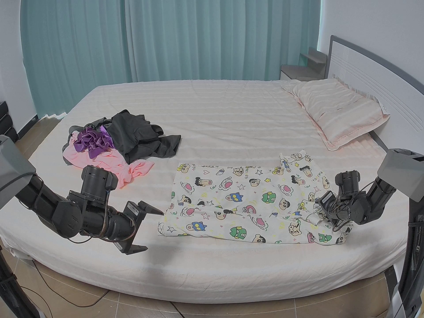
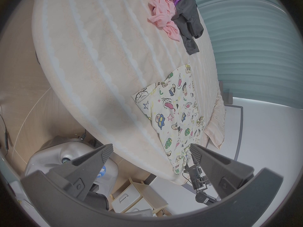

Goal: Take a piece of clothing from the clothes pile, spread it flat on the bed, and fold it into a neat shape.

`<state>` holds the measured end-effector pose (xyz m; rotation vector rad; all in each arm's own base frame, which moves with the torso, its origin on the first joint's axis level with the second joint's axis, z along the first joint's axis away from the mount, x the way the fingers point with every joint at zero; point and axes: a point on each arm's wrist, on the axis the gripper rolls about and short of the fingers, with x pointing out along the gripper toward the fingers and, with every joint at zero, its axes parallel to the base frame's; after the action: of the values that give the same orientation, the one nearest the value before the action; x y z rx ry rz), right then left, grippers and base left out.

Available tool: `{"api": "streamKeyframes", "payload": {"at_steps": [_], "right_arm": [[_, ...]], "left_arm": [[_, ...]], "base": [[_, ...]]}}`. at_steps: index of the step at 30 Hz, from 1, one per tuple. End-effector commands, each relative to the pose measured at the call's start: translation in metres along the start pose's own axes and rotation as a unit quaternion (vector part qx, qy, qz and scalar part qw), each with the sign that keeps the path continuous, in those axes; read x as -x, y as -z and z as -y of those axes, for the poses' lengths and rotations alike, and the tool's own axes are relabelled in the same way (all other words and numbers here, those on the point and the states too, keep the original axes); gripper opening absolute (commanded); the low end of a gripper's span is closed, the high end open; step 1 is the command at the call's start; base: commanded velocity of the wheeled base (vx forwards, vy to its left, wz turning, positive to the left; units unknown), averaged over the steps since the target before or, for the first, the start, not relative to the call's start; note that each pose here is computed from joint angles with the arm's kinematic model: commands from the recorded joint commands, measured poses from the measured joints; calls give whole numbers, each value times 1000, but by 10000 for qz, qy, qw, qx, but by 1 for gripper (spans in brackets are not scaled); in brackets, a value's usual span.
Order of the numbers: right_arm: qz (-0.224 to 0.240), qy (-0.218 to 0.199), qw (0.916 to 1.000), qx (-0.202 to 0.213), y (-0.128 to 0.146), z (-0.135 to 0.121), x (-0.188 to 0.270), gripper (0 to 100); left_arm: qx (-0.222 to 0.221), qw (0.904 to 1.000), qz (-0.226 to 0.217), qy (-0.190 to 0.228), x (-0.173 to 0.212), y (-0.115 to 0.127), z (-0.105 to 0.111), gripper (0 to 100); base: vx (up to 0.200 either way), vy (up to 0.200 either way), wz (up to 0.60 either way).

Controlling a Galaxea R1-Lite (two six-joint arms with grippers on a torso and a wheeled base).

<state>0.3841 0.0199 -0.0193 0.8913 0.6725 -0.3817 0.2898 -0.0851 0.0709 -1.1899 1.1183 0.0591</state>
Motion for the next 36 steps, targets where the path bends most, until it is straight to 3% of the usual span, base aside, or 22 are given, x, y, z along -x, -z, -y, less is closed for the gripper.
{"api": "streamKeyframes", "payload": {"at_steps": [1,11,22,32,36], "right_arm": [[-11,121,9999,-43,-2,8,-2,0],[129,35,9998,-115,-14,6,34,0],[102,-234,9997,17,-4,-1,90,0],[-31,59,9996,259,25,15,117,0],[-46,-2,9997,232,34,14,119,0]], "left_arm": [[12,10000,-5,-25,-1,0,-1,100],[22,10000,0,-34,-2,0,-1,100],[33,10000,0,-86,-1,1,-5,100],[27,10000,-5,-87,-1,1,-5,100],[27,10000,2,-89,-1,1,-5,100]], "base": [[0,0,0],[0,0,0],[0,0,0],[0,0,0],[0,0,0]]}}
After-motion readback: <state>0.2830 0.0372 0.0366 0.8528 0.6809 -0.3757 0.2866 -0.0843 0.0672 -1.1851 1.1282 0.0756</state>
